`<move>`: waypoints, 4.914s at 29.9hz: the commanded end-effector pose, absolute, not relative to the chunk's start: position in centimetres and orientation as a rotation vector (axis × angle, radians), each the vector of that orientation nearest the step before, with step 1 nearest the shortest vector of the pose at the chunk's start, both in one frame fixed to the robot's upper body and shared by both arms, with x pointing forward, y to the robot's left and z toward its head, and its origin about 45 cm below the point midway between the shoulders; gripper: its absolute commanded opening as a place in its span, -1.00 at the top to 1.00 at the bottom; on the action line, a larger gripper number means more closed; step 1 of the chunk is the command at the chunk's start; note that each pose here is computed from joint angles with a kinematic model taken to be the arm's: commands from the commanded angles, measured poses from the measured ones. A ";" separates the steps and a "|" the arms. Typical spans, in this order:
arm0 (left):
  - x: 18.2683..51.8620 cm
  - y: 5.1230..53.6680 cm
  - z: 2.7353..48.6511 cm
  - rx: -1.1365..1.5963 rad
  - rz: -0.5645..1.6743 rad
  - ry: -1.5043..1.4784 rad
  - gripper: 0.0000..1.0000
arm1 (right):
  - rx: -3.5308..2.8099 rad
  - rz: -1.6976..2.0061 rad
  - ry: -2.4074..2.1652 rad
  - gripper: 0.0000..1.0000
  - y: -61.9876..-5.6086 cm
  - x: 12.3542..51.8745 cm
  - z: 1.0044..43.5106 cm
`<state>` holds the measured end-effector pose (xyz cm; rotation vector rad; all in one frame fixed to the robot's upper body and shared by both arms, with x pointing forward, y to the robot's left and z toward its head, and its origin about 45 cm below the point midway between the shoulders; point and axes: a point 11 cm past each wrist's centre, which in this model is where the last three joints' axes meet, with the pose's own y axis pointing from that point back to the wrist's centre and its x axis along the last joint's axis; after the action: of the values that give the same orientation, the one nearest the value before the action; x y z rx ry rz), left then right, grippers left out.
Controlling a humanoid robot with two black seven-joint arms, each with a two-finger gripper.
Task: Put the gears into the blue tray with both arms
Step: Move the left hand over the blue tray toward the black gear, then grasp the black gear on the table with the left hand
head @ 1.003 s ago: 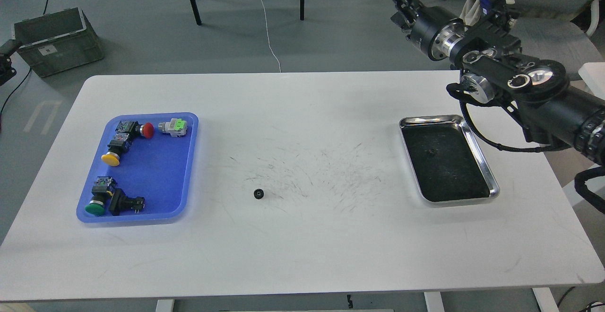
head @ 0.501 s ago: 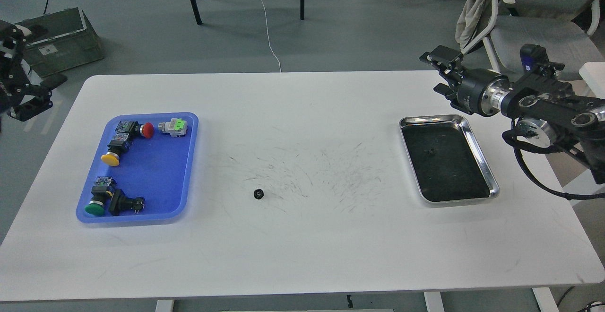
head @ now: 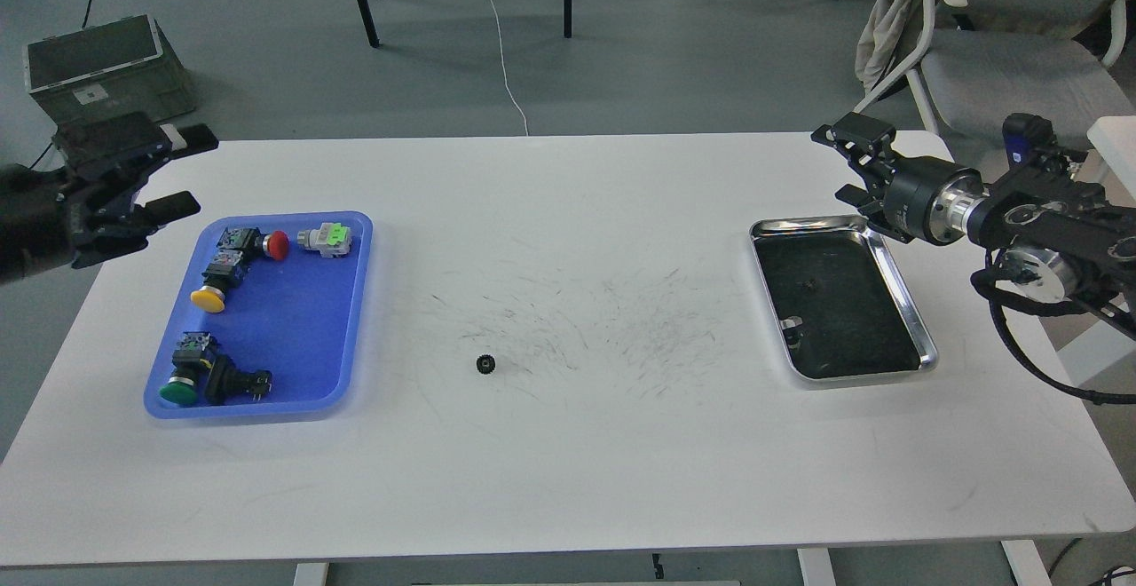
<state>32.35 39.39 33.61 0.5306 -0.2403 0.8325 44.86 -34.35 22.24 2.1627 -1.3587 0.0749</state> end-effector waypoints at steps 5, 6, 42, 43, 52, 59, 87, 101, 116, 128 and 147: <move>31.9 36.6 34.4 0.531 0.799 -0.353 -0.96 | 2.294 0.027 -1.653 -0.91 -34.9 46.4 25.9; 31.4 35.6 34.6 0.529 0.765 -0.373 -0.96 | 2.309 0.019 -1.686 -0.91 -35.0 46.6 26.3; 30.4 23.7 23.2 0.647 0.039 -1.000 -0.88 | 2.306 -0.027 -2.011 -0.93 -38.2 46.8 28.4; 30.7 23.5 23.0 0.663 0.015 -1.032 -0.87 | 2.304 -0.024 -2.011 -0.93 -38.3 46.8 28.5; 34.7 19.7 22.3 0.729 -0.109 -1.259 -0.82 | 2.292 -0.009 -2.012 -0.93 -38.9 46.7 28.8; 33.9 17.9 19.6 0.767 -0.274 -1.364 -0.75 | 2.255 0.016 -2.109 -0.93 -41.1 46.7 30.4; 33.3 18.3 11.0 0.779 -0.172 -1.278 -0.61 | 2.208 -0.143 -2.237 -0.93 -43.1 45.2 27.6; 33.7 21.6 9.3 0.853 -0.151 -1.275 -0.32 | 2.223 -0.151 -2.226 -0.93 -42.5 45.3 27.4; 33.6 21.6 9.8 0.844 -0.154 -1.288 0.11 | 2.245 -0.176 -2.200 -0.93 -41.3 45.5 26.6; 33.5 21.7 9.7 0.843 -0.150 -1.285 0.53 | 2.245 -0.173 -2.193 -0.93 -41.2 45.5 26.5; 35.4 25.5 13.4 0.904 -0.111 -1.352 0.82 | 2.238 -0.188 -2.183 -0.93 -41.1 45.2 25.8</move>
<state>34.38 24.08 11.61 0.8748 -1.3192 -0.1242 45.34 -41.18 26.11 2.2405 -2.1853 -0.1795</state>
